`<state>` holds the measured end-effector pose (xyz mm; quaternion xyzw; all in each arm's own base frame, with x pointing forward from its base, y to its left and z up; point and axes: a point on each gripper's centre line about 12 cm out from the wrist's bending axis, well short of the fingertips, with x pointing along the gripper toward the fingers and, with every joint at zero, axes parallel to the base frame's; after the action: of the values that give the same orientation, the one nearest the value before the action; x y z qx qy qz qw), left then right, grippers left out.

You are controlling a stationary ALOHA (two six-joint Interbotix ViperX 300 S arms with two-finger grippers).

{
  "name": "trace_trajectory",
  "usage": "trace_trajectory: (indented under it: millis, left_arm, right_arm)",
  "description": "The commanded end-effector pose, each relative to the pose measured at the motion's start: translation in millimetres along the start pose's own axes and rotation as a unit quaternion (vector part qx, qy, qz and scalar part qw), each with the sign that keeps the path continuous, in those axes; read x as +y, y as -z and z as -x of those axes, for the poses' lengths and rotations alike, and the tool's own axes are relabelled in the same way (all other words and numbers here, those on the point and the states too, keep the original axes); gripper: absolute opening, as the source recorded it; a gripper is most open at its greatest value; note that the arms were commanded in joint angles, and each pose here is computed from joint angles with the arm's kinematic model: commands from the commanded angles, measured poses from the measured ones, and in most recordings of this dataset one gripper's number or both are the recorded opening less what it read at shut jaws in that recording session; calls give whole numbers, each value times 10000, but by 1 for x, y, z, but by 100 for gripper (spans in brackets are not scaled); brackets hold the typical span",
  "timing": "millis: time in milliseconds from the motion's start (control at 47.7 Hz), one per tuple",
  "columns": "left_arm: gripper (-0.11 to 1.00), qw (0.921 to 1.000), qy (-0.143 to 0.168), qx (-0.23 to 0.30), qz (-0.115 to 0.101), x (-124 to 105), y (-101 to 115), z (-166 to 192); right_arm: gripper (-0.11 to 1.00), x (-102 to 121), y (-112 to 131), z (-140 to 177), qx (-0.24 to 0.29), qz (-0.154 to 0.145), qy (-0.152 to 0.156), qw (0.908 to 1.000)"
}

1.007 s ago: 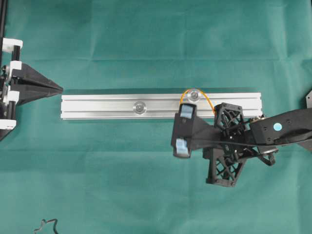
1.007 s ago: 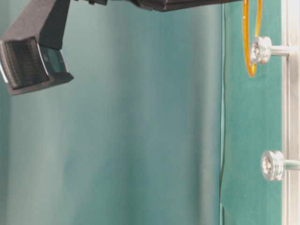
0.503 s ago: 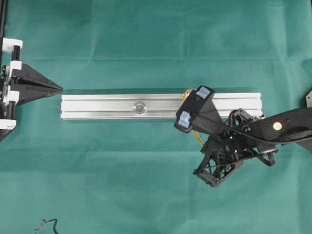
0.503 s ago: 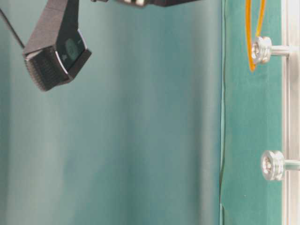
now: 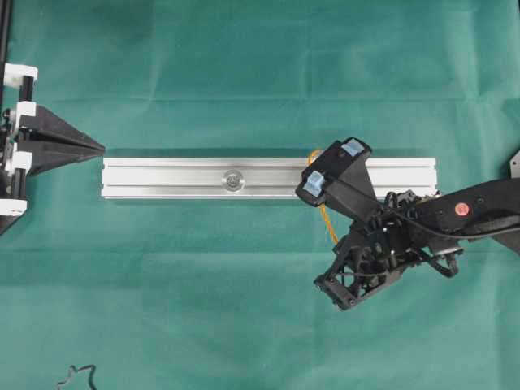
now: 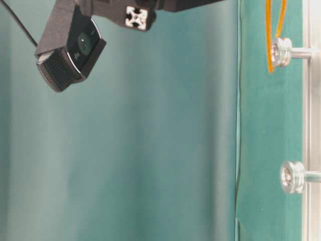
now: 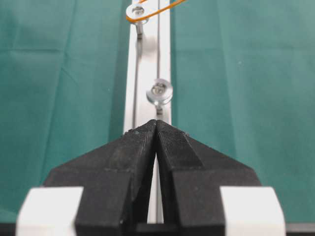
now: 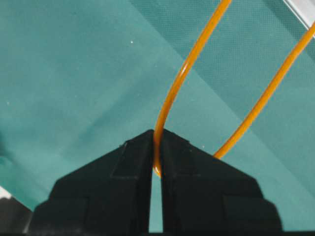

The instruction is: Hook the rubber onto the shaft.

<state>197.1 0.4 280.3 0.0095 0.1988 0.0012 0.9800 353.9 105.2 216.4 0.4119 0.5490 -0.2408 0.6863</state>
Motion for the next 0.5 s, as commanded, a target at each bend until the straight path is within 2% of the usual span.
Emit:
trace_trajectory:
  millis: [0, 273, 482]
  left_arm:
    - [0, 9999, -5, -169, -14, 0, -13, 3]
    - [0, 9998, -8, -176, -21, 0, -13, 3]
    - [0, 9998, -8, -184, -21, 0, -13, 4]
  right_arm:
    - [6, 12, -1, 11, -47, 8, -234, 9997]
    - [6, 25, -8, 10, -183, 101, -251, 9995]
    - [6, 34, -22, 10, -327, 49, -292, 9990]
